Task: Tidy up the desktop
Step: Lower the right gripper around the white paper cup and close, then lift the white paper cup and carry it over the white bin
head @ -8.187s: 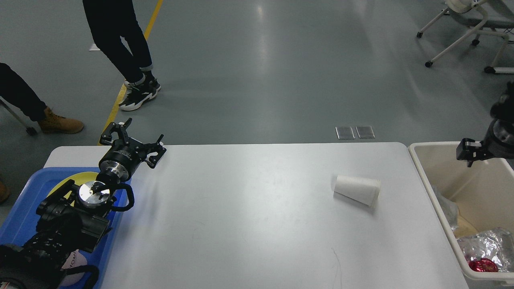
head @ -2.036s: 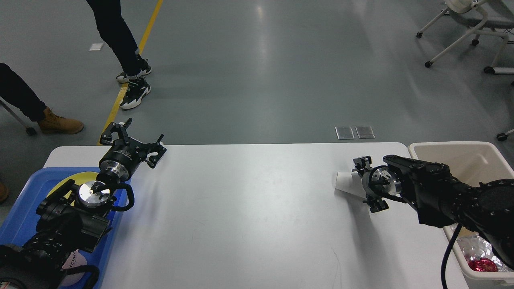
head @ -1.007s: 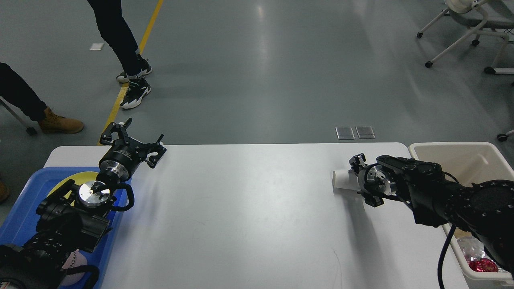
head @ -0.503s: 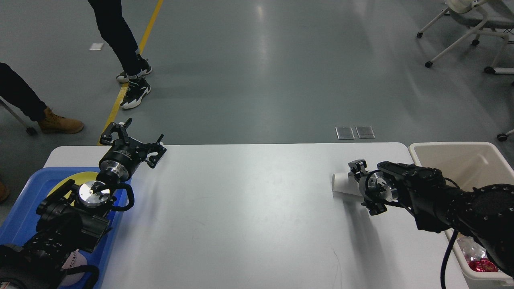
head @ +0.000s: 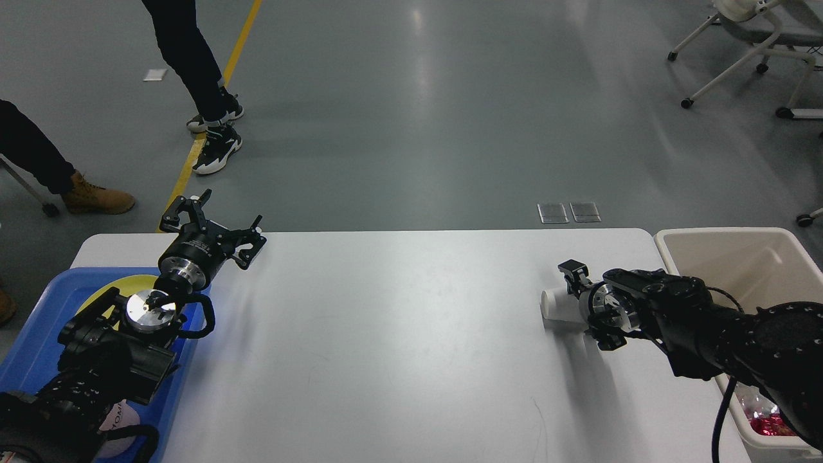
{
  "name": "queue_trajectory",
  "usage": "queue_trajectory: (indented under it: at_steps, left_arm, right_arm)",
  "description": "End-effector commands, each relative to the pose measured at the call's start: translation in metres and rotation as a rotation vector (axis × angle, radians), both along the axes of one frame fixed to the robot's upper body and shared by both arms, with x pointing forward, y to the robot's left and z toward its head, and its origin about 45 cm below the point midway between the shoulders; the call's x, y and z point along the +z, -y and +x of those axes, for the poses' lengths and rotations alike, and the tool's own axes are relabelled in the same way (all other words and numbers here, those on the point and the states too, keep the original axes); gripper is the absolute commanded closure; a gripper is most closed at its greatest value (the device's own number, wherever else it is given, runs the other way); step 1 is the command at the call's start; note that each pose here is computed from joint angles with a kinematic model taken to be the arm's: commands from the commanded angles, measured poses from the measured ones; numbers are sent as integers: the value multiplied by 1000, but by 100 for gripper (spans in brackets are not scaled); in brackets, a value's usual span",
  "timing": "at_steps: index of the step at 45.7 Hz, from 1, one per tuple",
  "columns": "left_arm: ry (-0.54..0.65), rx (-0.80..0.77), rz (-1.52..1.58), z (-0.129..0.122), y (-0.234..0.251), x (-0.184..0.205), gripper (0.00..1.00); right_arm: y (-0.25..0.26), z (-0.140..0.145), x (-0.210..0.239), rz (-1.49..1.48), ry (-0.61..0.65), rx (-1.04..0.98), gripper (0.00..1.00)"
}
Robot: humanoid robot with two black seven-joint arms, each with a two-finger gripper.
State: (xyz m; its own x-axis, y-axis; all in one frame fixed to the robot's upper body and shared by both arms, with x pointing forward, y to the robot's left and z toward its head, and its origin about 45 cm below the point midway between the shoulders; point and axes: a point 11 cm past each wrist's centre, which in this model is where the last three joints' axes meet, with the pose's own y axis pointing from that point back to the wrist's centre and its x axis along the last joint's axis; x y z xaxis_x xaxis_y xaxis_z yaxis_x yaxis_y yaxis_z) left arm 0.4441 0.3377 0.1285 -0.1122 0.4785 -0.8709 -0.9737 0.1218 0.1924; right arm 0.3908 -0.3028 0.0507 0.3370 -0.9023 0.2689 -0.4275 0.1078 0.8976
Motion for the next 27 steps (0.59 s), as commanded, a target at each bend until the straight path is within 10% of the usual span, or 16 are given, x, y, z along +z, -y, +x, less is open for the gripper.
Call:
queue_trajectory:
  at_steps: [1, 27]
  left_arm:
    - [0, 0, 0, 0, 0, 0, 4]
    - [0, 0, 0, 0, 0, 0, 4]
  right_arm:
    - [0, -5, -4, 4, -14, 5, 7]
    - [15, -3, 10, 20, -22, 4, 0]
